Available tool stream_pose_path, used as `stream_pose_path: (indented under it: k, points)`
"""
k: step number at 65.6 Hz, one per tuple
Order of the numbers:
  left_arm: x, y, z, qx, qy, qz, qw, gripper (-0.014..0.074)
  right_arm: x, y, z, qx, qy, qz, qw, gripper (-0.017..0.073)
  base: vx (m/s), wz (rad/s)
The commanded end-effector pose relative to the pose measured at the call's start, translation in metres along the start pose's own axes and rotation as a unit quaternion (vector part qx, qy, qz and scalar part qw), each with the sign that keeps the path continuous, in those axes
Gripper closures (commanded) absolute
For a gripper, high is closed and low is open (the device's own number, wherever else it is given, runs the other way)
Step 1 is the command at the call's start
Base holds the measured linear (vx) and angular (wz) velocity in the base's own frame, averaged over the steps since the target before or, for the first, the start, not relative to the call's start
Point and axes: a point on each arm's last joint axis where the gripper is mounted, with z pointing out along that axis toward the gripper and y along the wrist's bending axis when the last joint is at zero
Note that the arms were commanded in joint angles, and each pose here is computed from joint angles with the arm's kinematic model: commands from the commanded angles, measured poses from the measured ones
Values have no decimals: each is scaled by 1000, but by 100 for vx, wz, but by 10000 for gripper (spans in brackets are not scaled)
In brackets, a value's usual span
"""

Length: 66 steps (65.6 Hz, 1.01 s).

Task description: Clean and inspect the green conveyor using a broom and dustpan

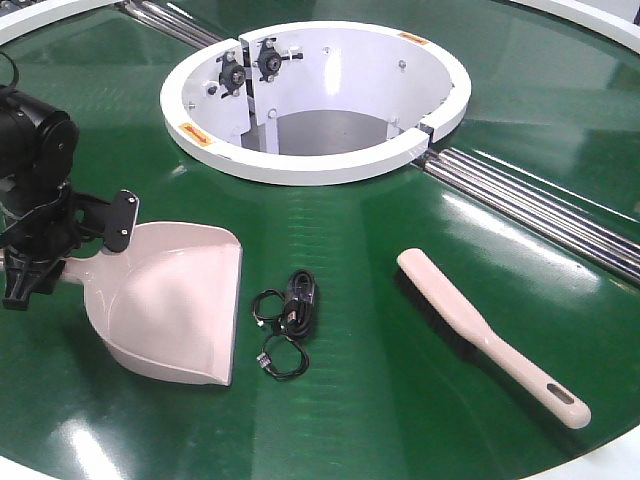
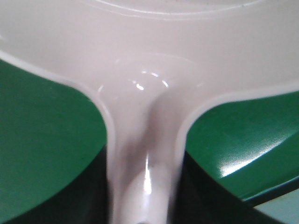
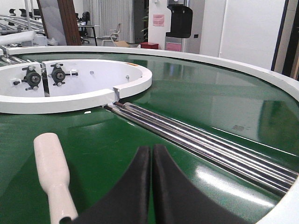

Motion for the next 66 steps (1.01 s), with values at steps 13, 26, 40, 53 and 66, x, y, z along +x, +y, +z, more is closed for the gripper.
stream_pose_path:
  k: [13,26,40,53,66]
  points:
    - [10,-1,-29,-38,3,-15,999,601,-6,0,-1,4,-38,-1,999,568,0,0]
    - [10,-1,-29,-38,3,-15,999,600,-6,0,-1,4,-38,-1,999,568,0,0]
    - [10,-1,-29,-38,3,-15,999,600,-6,0,-1,4,-38,-1,999,568,0,0]
    - [10,-1,-29,-38,3,-15,999,600,-6,0,-1,4,-38,-1,999,568,0,0]
    - [10,-1,-29,-38,3,-15,999,600,-21,-1,-3,2,-102,59,993,568,0,0]
